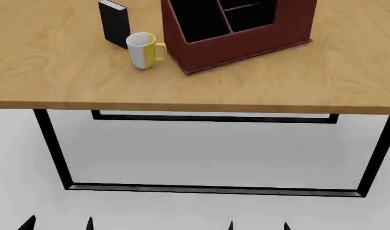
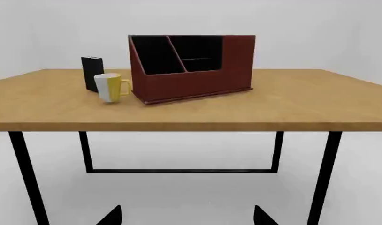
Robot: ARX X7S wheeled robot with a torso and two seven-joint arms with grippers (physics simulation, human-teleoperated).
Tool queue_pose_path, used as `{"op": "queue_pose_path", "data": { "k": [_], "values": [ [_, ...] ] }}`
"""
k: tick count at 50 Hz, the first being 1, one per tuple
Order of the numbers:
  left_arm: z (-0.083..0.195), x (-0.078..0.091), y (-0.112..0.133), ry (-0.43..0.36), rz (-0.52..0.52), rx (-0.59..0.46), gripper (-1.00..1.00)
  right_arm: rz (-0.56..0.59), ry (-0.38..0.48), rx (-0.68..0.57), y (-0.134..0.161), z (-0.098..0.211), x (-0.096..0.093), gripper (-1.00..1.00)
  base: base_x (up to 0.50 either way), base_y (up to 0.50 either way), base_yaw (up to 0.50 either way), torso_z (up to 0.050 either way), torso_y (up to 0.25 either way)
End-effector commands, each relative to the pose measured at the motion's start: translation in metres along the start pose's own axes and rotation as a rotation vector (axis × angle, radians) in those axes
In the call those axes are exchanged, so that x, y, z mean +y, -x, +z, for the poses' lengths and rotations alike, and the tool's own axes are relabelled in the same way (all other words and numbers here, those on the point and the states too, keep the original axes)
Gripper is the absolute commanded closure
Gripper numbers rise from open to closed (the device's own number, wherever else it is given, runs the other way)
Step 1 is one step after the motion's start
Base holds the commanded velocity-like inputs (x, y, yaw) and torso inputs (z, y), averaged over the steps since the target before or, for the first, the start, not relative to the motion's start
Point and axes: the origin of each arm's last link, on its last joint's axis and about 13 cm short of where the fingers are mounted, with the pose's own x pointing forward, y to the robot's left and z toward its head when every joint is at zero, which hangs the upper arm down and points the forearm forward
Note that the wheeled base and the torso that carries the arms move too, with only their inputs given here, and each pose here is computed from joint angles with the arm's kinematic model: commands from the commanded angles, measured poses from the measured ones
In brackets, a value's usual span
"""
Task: Pick up the book and place it in the back compartment of the caddy.
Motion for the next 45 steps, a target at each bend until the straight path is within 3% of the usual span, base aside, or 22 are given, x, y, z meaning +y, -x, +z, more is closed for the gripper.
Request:
{"op": "queue_pose_path", "data": {
  "k": [1, 2, 21, 45],
  "values": [
    [0.0014, -0.0002, 0.0010, 0.000, 0.000, 0.000, -1.00, 0.000, -0.028, 0.014, 0.0051, -0.0021, 0.0082, -1.00, 0.00, 0.00, 0.00, 0.000, 0.000],
    [0.0003, -0.0004, -0.0004, -0.001, 0.000, -0.004, -1.00, -0.001, 0.002, -0.001, 0.0000, 0.0002, 0.0004, -1.00, 0.00, 0.00, 0.00, 0.000, 0.000],
    [0.0003, -0.0002, 0.0006, 0.012, -0.017, -0.030, -1.00, -0.002, 0.026, -0.018, -0.0002, 0.0007, 0.0027, -1.00, 0.00, 0.00, 0.00, 0.000, 0.000],
    [0.0044, -0.0014, 0.0013, 0.000, -0.024, -0.059, -1.00, -0.002, 0.044, -0.032, 0.0004, 0.0031, 0.0028, -1.00, 0.00, 0.00, 0.00, 0.050, 0.000]
  ]
}}
